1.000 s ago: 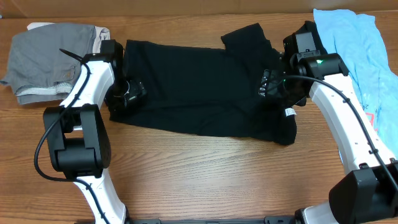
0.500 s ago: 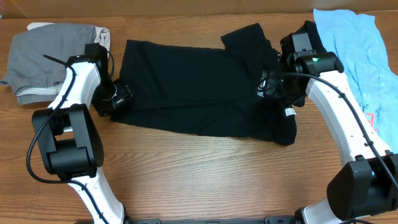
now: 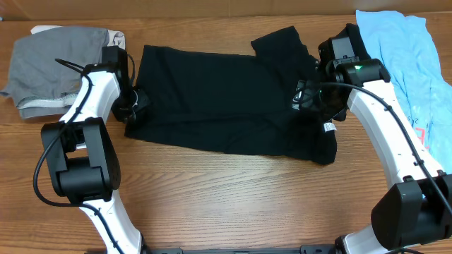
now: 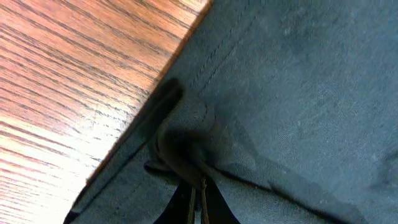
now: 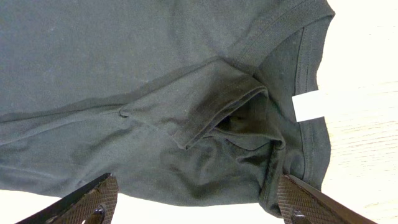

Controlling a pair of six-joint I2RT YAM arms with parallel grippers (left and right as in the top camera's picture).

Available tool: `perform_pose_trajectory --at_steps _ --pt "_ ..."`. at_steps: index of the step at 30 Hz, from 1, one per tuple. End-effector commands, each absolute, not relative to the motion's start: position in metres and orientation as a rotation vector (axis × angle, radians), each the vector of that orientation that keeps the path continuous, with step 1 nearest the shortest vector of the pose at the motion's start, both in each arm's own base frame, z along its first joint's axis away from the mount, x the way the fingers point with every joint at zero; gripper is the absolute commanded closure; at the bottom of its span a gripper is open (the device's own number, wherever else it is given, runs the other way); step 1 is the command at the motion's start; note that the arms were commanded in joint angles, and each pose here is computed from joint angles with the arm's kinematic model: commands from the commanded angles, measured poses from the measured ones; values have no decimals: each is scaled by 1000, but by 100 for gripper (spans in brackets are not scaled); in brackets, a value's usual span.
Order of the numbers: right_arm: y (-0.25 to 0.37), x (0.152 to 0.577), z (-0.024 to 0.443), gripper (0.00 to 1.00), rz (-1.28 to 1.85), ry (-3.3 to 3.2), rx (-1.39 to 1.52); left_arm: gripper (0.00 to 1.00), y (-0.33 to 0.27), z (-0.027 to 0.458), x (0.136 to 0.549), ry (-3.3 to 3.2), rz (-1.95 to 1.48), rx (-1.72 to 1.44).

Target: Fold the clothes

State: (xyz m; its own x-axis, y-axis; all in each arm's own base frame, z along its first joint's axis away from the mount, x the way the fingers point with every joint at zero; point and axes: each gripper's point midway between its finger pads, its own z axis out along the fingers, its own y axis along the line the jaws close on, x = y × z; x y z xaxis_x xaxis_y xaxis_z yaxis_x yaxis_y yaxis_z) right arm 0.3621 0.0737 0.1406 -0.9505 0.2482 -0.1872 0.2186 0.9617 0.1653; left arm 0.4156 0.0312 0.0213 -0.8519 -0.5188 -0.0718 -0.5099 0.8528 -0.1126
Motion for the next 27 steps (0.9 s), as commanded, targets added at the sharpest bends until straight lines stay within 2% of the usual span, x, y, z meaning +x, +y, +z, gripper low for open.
perform_pose_trajectory --at_steps 1,7,13,14,17,18,20,25,26,27 --pt "70 363 139 14 187 2903 354 96 34 52 441 2834 -157 -783" --pt "70 363 139 14 187 2903 355 96 38 89 475 2715 -179 -744" --pt "70 363 139 14 187 2901 355 96 44 93 483 2673 -143 -739" --pt "70 364 139 14 188 2900 355 91 47 93 483 2670 -123 -742" --pt "70 364 139 14 188 2899 354 48 53 92 482 2665 -73 -750" --pt "70 364 139 13 188 2899 354 38 55 92 482 2664 -57 -753" --pt "70 364 139 13 188 2900 355 32 57 92 481 2664 -37 -755" --pt "72 363 139 12 208 2901 381 31 52 98 479 2697 -77 -692" --pt "73 361 139 18 223 2900 464 29 47 108 475 2728 -101 -669" --pt "75 360 140 19 241 2896 508 28 47 114 473 2738 -98 -660"
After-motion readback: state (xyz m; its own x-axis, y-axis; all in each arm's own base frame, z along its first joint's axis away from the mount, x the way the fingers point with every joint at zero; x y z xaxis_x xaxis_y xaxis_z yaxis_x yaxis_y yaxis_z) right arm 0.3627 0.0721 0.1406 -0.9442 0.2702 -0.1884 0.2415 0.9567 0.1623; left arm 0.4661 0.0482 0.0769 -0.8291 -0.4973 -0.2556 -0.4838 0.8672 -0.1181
